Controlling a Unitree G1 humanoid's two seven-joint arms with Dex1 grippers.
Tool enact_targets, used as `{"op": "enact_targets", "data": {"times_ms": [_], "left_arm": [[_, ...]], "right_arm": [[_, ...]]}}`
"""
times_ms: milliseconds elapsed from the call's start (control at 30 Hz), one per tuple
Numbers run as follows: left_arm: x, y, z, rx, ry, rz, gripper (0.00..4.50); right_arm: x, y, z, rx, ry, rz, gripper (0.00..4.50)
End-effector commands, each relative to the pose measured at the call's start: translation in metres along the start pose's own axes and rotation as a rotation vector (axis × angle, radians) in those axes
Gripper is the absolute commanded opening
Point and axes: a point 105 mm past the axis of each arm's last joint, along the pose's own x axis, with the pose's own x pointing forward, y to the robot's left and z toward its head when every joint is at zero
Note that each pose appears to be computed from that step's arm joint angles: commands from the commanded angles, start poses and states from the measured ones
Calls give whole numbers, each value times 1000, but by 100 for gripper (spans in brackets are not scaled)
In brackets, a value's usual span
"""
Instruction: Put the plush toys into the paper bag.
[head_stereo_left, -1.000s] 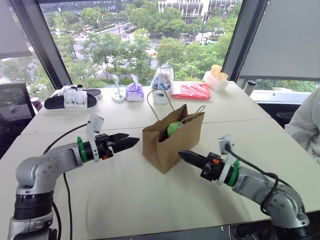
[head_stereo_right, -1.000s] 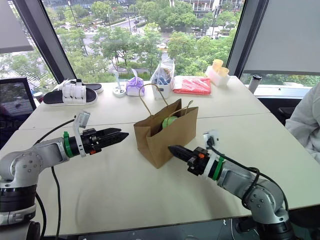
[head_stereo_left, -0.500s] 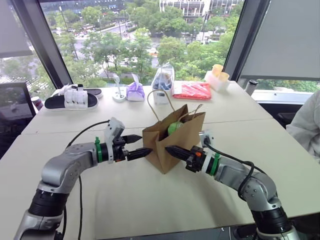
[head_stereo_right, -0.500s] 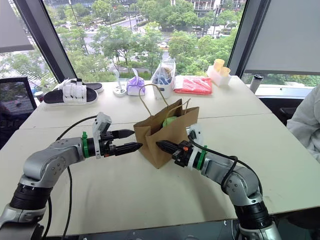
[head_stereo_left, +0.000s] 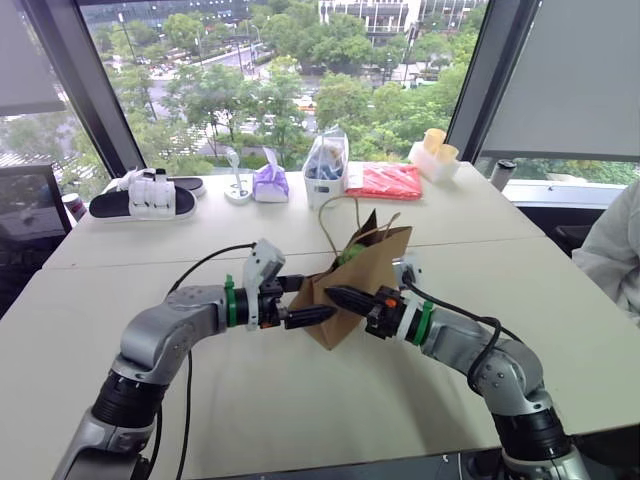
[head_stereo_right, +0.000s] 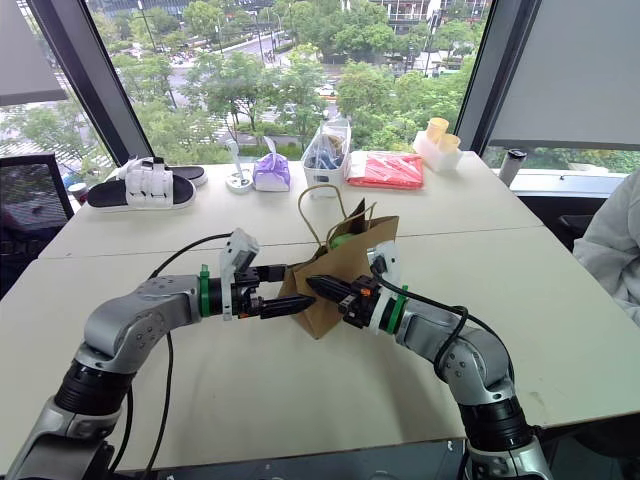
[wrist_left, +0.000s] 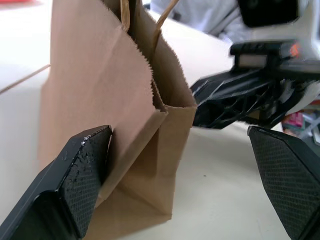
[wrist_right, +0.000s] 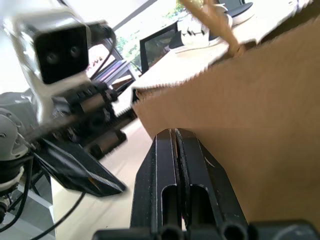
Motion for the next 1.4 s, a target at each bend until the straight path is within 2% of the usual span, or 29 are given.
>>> {"op": "enact_targets", "data": {"times_ms": [33, 100, 200, 433, 467, 667, 833, 1000, 1133, 1300, 1400], "left_arm": [[4, 4, 4, 44, 8, 32, 450], [9, 6, -1, 37, 14, 45, 450], [15, 7, -2, 45, 11, 63, 364], [21, 10, 1, 35, -16, 80, 19], [21, 11, 3, 32, -23, 87, 5], [17, 14, 20, 152, -61, 64, 5], [7, 16, 54, 495, -98, -73, 5], [13, 35, 75, 577, -118, -138, 5], [26, 59, 69, 616, -90, -114, 5], [35, 75, 34, 648, 39, -104, 5], [35, 81, 30, 637, 53, -88, 5]], "right_arm": [[1, 7, 13, -35, -42, 26, 5], [1, 8, 14, -36, -44, 26, 5], [-2, 11, 16, -34, -48, 40, 0], [-11, 17, 20, -20, -71, 45, 0], [-15, 19, 21, -15, -76, 45, 0], [-38, 29, 18, 30, -82, 62, 0], [-53, 29, 9, 35, -23, 55, 0], [-56, 23, 2, 41, -5, 34, 0], [-59, 23, -4, 51, -7, 3, 0], [-63, 25, -8, 56, -21, -31, 0], [-66, 24, -9, 57, -26, -50, 0]]}}
